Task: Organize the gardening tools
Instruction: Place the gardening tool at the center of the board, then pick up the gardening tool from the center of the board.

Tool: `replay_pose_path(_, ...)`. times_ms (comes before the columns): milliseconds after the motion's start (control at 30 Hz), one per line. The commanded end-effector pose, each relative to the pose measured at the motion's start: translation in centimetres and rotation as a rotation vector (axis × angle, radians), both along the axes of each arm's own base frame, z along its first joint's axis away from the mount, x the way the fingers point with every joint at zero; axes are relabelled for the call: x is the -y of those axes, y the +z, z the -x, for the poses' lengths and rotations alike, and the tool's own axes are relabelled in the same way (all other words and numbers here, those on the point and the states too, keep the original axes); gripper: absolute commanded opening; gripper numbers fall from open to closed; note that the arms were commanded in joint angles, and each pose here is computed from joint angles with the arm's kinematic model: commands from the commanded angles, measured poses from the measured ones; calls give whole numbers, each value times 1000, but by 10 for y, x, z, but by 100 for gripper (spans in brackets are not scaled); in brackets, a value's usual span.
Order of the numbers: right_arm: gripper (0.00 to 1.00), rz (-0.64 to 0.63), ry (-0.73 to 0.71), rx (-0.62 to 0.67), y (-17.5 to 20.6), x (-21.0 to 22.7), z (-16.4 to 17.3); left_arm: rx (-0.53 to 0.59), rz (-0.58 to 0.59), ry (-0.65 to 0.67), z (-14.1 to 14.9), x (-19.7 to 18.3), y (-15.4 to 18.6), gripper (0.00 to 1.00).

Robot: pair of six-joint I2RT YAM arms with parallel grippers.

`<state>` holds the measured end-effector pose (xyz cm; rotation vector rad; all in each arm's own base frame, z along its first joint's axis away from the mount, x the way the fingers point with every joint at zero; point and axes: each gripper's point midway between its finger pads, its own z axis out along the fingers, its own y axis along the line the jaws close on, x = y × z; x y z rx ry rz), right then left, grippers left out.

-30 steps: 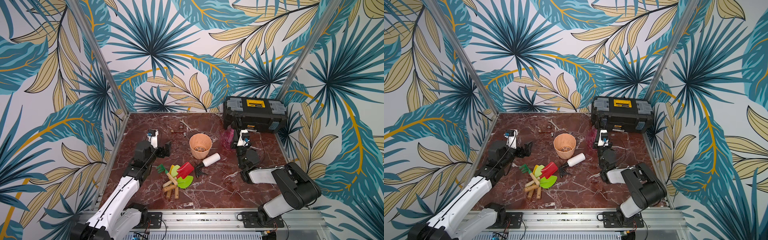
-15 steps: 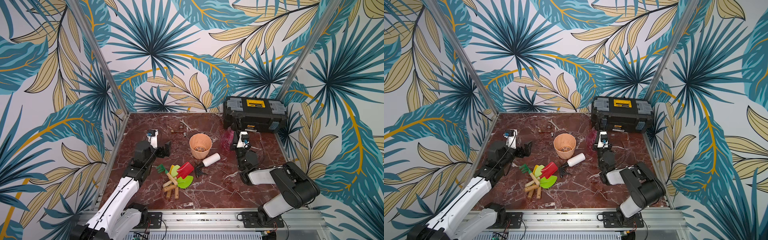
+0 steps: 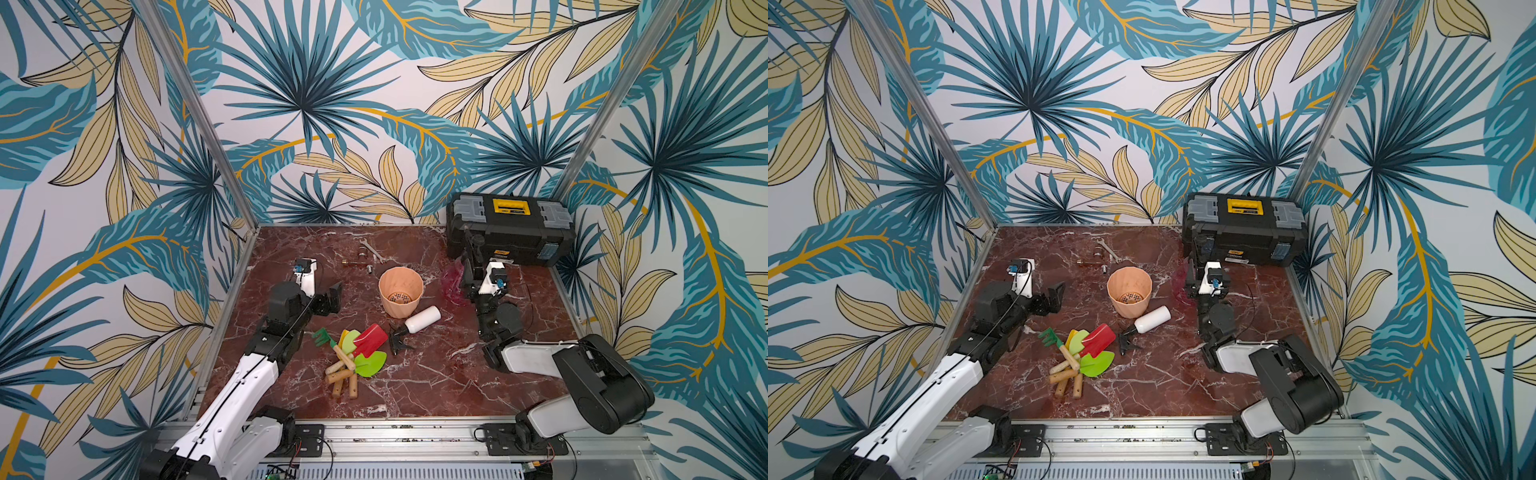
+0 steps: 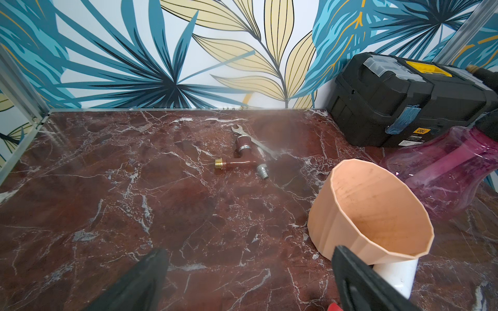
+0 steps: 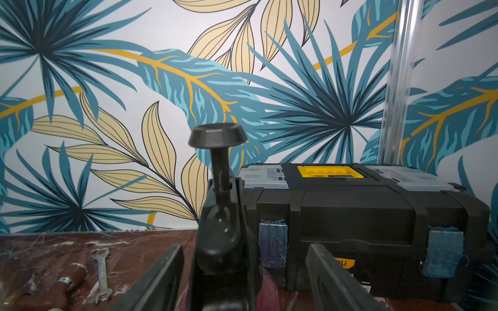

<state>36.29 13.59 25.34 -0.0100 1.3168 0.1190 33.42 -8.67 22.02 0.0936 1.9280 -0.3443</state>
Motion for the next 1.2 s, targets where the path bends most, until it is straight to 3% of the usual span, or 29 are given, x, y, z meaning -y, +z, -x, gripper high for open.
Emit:
replay_pose_path(0,83,-38,-14,-106,-11,4,-2,13,-7,-9,2,1,2,100)
replay_pose_path(400,85,-105,32,-487,-16,7,20,27,4,-19,2,3,8,100)
replay_pose_path(667,79,-86,-11,-956,-53,20,70,33,10,-23,3,4,12,100)
replay_pose_path(800,74,-48,40,-1116,-59,15,95,35,12,-22,3,4,13,100)
replay_pose_path(933,71,-2,116,-1193,-54,0,112,34,12,-22,3,4,15,100)
replay_pose_path(1167,70,240,328,-1287,-76,-51,132,23,14,-22,5,4,14,100)
